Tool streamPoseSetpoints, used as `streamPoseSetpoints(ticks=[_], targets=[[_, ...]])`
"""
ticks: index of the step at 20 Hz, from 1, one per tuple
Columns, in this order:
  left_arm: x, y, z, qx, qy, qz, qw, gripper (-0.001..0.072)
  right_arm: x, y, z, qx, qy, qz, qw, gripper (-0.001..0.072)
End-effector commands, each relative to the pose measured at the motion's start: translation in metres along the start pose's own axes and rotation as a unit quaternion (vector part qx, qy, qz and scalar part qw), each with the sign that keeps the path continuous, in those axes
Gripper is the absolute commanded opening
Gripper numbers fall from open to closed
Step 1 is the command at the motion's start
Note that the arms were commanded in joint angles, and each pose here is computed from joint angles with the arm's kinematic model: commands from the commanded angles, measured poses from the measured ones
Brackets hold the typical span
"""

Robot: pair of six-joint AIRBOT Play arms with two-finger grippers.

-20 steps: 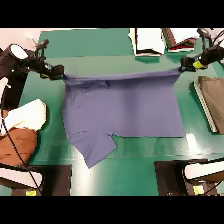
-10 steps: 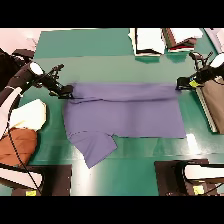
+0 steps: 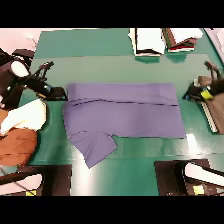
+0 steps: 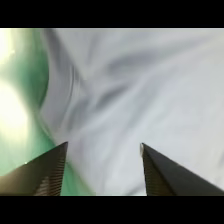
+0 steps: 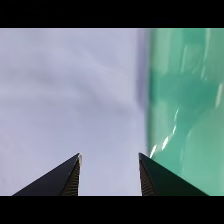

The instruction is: Fold the shirts.

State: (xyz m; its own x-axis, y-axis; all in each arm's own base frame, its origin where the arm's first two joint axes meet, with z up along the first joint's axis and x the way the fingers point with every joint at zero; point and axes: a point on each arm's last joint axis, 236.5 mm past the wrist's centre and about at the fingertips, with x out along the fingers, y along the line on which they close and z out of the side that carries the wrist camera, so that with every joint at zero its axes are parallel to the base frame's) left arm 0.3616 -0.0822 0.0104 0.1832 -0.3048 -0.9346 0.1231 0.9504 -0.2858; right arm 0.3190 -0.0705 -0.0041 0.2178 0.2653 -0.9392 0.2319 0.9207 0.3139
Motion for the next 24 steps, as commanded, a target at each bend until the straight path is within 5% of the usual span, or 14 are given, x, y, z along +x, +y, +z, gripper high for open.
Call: streamPoseSetpoints(ticks=[1,6,8,9,13,16,23,24], targets=[[-0.011,-0.001,-0.049,-0.001,0.001,0.008,1.0,0.0539,0.009,-0.039,-0.073,0.092,0.043,0.018,0.995,0.0416],[-0.008,-0.009,-0.077,-0.01,0.009,-0.01,1.0,0.052,0.036,-0.058,-0.137,0.179,0.093,0.049,0.978,0.0416],[-0.008,-0.014,-0.072,-0.012,-0.001,-0.021,1.0,0.0058,0.049,-0.053,-0.149,0.178,0.106,0.051,0.977,0.0416],[-0.008,-0.016,-0.071,-0.011,-0.004,-0.025,1.0,0.0026,0.054,-0.049,-0.152,0.171,0.111,0.051,0.978,0.0416],[-0.008,-0.016,-0.073,-0.01,0.0,-0.024,1.0,0.0026,0.065,-0.03,-0.148,0.116,0.121,0.045,0.985,0.0374],[-0.009,-0.013,-0.085,-0.006,0.026,-0.017,1.0,0.0026,0.07,-0.016,-0.149,0.069,0.133,0.043,0.988,0.0045],[0.0,-0.014,-0.158,-0.055,0.052,-0.019,0.997,0.0032,0.067,0.004,-0.136,0.004,0.136,0.037,0.99,0.002],[0.007,-0.016,-0.174,-0.071,0.063,-0.026,0.995,0.0254,0.063,0.008,-0.129,-0.009,0.131,0.036,0.991,0.002]])
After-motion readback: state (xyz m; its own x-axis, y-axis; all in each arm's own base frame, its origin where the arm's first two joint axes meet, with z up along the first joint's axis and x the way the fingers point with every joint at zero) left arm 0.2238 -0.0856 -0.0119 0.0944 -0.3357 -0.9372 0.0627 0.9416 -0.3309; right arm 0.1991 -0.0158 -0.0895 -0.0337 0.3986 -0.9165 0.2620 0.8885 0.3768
